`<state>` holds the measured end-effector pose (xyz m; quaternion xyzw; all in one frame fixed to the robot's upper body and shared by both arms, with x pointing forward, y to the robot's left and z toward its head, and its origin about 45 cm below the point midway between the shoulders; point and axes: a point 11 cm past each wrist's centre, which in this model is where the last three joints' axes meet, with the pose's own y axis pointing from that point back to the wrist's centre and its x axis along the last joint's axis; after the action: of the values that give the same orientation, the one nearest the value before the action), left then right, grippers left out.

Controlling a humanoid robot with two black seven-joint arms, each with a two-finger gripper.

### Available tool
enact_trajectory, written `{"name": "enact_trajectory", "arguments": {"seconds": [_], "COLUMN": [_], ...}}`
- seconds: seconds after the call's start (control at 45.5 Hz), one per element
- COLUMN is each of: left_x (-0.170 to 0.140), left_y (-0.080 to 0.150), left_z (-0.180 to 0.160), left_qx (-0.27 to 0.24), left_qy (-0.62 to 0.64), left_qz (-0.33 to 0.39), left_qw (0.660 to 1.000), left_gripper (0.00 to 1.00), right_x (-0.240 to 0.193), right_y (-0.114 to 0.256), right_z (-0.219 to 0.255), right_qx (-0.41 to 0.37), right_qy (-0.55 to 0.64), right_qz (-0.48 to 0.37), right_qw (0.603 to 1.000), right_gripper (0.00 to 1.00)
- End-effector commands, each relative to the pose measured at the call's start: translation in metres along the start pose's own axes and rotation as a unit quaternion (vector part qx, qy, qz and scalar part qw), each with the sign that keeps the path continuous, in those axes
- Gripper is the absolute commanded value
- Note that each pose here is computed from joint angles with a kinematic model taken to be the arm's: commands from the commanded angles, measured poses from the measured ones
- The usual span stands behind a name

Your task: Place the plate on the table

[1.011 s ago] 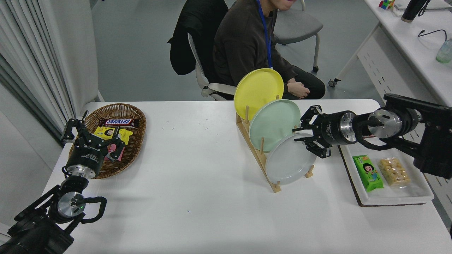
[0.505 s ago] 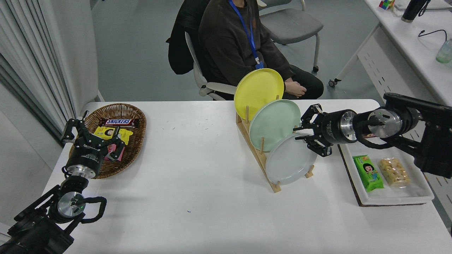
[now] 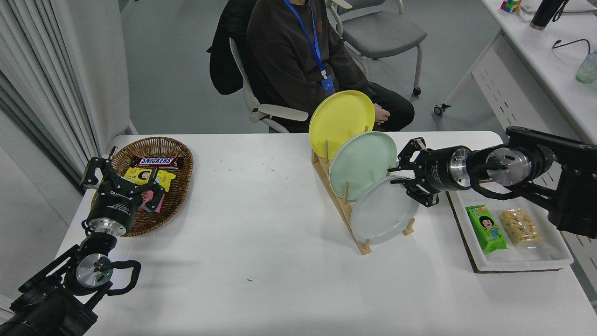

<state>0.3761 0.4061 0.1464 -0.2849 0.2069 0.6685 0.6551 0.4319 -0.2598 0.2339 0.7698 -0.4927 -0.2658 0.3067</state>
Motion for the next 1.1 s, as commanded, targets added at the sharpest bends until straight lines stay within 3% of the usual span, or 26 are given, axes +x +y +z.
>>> {"name": "enact_trajectory", "arguments": {"seconds": [0.0,0.571,0.791,1.077], "left_x": [-0.0001,-0.0001,-0.0001,-0.0001], "left_y": [0.0000,0.0000,0.0000,0.0000], "left_z": [0.0000,0.0000,0.0000,0.0000], "left_qx": [0.000,0.000,0.000,0.000], "left_qy": [0.000,0.000,0.000,0.000], "left_qz": [0.000,0.000,0.000,0.000], "left_qw": [1.000,1.000,1.000,1.000], "left_gripper": [0.98,0.98,0.98,0.98], "right_x": [0.0012,0.0088,0.0077,0.0077], "right_y": [-0.0002,0.0070,0.0080,0.0073], "right_z": [0.0029,0.0055,0.0065,0.0072], "right_qx": [0.001,-0.003,-0.005,-0.005], "right_qy": [0.002,-0.005,-0.003,-0.004], "right_qz": [0.000,-0.002,-0.011,-0.012], "right_qw": [1.000,1.000,1.000,1.000], "right_gripper": [0.20,0.17,0.09,0.10]}}
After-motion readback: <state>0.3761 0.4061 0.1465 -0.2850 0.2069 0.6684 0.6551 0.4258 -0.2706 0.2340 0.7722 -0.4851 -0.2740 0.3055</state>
